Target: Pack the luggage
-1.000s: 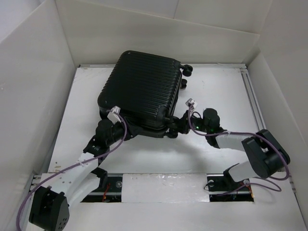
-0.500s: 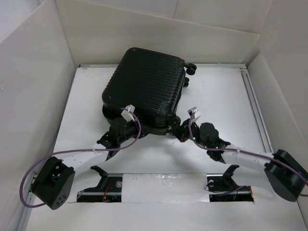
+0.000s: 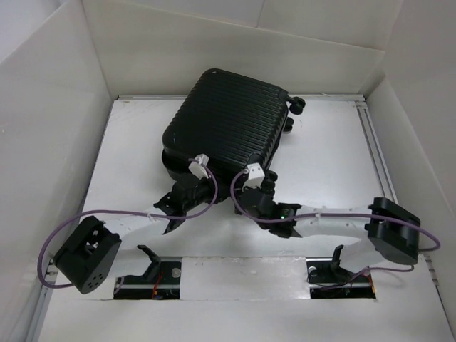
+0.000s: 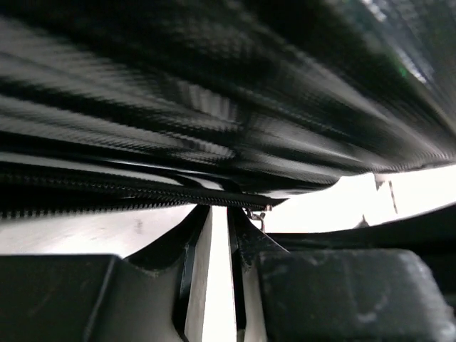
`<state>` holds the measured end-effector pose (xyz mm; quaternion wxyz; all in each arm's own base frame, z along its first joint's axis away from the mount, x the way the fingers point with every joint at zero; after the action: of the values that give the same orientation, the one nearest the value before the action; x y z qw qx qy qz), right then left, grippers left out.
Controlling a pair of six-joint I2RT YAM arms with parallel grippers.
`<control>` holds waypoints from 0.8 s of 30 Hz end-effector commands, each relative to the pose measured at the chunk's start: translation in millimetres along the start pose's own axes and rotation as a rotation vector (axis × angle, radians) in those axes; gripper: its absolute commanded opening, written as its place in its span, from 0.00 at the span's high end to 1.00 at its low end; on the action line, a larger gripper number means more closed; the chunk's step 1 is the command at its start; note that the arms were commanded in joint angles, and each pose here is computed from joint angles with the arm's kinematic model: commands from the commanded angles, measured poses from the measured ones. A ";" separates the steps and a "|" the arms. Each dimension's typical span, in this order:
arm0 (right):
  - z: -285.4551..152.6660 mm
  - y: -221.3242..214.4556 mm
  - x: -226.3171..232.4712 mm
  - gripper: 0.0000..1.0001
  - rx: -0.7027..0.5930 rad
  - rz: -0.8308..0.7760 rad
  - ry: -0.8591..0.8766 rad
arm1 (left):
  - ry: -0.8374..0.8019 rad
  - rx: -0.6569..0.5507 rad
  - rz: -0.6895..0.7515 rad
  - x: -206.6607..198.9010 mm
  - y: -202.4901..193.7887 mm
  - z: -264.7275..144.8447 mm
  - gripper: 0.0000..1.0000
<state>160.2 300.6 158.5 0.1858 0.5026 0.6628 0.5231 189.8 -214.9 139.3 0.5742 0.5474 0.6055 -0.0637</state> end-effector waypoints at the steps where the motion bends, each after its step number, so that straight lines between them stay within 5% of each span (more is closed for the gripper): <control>1: 3.9 23.1 63.6 1.00 -0.036 0.072 0.139 | -0.174 -0.106 -0.018 -38.6 26.5 -3.8 0.88; 4: 10.1 25.2 64.6 1.00 -0.029 0.053 0.086 | -0.066 -0.171 0.002 -27.9 39.5 -22.5 0.81; 7: -1.8 33.8 59.3 1.00 -0.056 0.070 0.093 | 0.073 -0.293 0.020 -13.2 59.5 -55.8 0.33; 10: -9.6 41.2 50.6 1.00 -0.063 0.078 0.114 | 0.198 -0.412 0.019 -8.8 68.4 -91.6 0.14; 15: -8.6 35.4 48.0 1.00 -0.009 0.041 0.167 | 0.257 -0.706 -0.095 -26.0 104.4 -128.9 0.01; 20: -20.7 36.6 39.2 1.00 -0.005 0.037 0.194 | 0.597 -0.944 -0.133 -17.7 153.9 -118.1 0.01; 23: -23.2 33.0 28.9 1.00 0.005 0.027 0.194 | 0.655 -1.028 -0.128 -16.7 206.4 -123.2 0.01; 24: -26.2 37.1 29.3 1.00 -0.007 0.034 0.201 | 0.575 -0.929 -0.125 -14.7 217.2 -115.3 0.01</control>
<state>158.0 301.5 174.6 0.1677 0.4946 0.6828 0.5109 247.2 -86.9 288.3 0.5685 0.2249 0.7330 0.2982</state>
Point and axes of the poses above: each gripper's point midway between its finger pads, its own z axis out along the fingers, its own x axis along the line the jaws close on, y = z × x, the point moved 8 cm from there along -z, back along the fingers, and after that the axes turned 4 degrees about -z, right-handed, at the moved point
